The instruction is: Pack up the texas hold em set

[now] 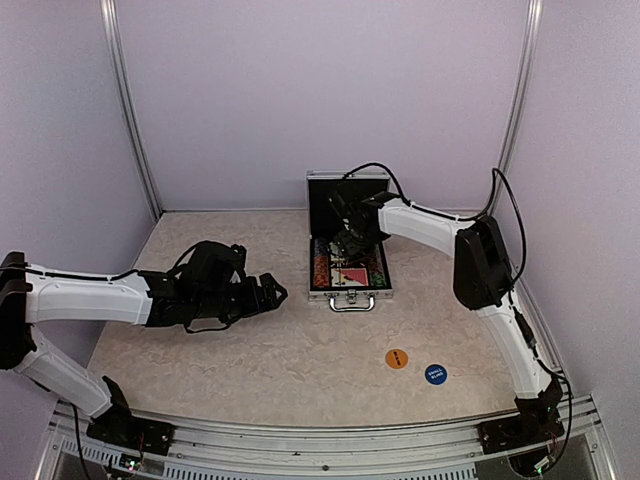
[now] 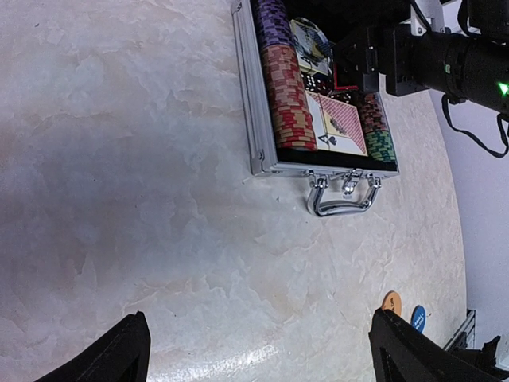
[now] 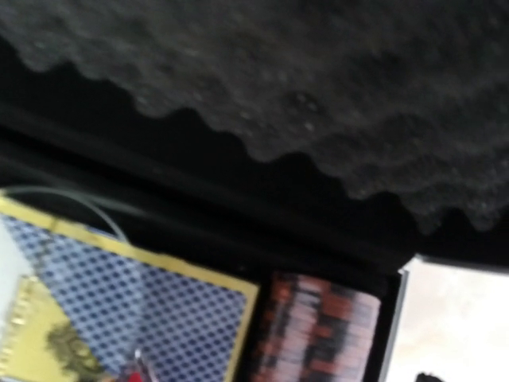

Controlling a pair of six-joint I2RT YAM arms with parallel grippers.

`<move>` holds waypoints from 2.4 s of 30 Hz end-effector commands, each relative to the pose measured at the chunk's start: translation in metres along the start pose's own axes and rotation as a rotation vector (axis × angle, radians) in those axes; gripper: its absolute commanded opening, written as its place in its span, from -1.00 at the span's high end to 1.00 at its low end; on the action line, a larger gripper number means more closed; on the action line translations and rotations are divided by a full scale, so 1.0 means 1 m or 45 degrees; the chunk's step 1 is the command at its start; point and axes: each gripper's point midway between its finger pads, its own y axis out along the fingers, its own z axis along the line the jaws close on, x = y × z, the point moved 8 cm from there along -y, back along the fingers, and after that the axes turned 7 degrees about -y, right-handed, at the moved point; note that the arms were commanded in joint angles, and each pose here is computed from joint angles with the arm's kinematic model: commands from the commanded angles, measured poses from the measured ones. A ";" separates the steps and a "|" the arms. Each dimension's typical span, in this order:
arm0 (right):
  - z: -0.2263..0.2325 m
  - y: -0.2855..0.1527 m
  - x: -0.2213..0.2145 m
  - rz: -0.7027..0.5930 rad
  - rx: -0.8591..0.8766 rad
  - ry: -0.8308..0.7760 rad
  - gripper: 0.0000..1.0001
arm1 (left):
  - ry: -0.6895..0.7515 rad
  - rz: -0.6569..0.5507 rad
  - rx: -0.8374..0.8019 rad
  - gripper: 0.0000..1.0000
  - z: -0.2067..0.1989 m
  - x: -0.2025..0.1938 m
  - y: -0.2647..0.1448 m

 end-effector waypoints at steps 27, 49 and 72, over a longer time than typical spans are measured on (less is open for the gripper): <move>-0.022 -0.044 -0.017 -0.031 0.139 0.023 -0.73 | -0.022 -0.001 -0.023 -0.90 0.002 -0.002 -0.002; 0.026 -0.033 -0.045 0.077 0.182 -0.152 -0.73 | -0.026 -0.005 -0.030 -0.90 0.001 -0.003 -0.004; 0.018 -0.009 -0.045 0.122 0.022 -0.123 -0.75 | -0.022 -0.002 -0.033 -0.90 -0.001 -0.002 -0.002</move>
